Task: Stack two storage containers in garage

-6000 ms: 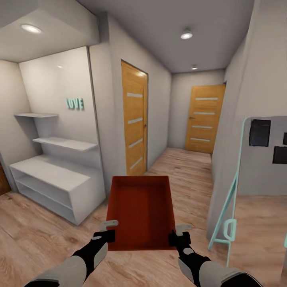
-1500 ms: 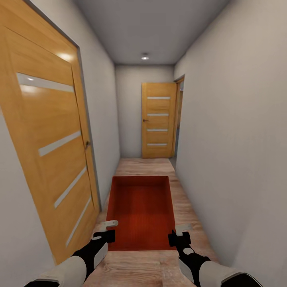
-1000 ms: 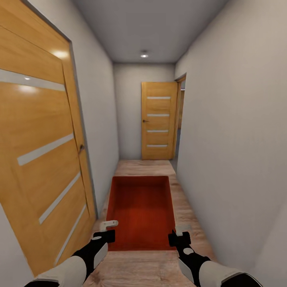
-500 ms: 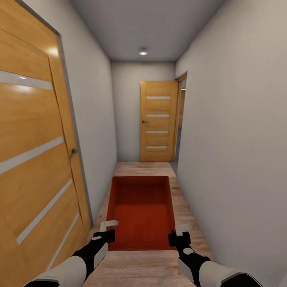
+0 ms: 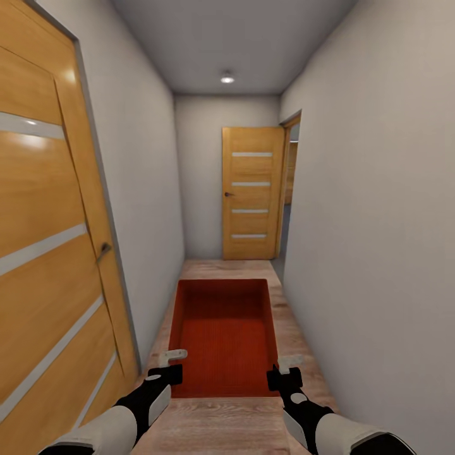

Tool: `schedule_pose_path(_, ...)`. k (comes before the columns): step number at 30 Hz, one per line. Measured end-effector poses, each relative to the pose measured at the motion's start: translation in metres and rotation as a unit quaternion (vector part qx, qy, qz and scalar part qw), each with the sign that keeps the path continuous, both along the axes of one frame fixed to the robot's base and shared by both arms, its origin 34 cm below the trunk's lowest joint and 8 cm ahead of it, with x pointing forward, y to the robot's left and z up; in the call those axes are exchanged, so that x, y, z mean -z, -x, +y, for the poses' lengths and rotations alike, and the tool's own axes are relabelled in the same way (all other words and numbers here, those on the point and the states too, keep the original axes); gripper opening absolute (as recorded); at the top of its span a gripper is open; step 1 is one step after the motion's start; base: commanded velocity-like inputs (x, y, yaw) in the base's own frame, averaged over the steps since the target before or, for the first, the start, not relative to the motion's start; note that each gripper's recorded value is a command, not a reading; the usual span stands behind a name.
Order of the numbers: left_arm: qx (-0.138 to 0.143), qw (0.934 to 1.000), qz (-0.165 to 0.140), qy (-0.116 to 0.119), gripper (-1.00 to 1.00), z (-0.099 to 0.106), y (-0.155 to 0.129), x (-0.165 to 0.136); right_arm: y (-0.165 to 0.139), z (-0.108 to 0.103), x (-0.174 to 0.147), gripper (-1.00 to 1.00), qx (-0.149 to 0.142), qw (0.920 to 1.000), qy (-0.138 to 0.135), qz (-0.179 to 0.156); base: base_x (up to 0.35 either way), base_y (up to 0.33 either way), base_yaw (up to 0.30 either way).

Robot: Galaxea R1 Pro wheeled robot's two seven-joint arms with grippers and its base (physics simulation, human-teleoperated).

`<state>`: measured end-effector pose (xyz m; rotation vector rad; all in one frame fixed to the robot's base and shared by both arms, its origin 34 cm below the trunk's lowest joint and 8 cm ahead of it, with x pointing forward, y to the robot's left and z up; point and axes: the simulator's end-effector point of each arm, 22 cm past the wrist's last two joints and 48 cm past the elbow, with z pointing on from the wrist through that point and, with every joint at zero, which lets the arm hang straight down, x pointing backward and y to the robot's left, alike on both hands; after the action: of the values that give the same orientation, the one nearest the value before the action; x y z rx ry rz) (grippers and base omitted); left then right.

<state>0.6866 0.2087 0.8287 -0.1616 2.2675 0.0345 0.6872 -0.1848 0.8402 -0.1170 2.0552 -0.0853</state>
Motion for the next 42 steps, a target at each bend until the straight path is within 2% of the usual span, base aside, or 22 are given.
schedule_pose_path(42,0.0,1.0,0.0,0.0,-1.0,-0.0006,0.0002,0.0002,0.0,-0.0007,0.0001,-1.0,0.0,1.0,0.0,0.0,0.322,0.0,0.0)
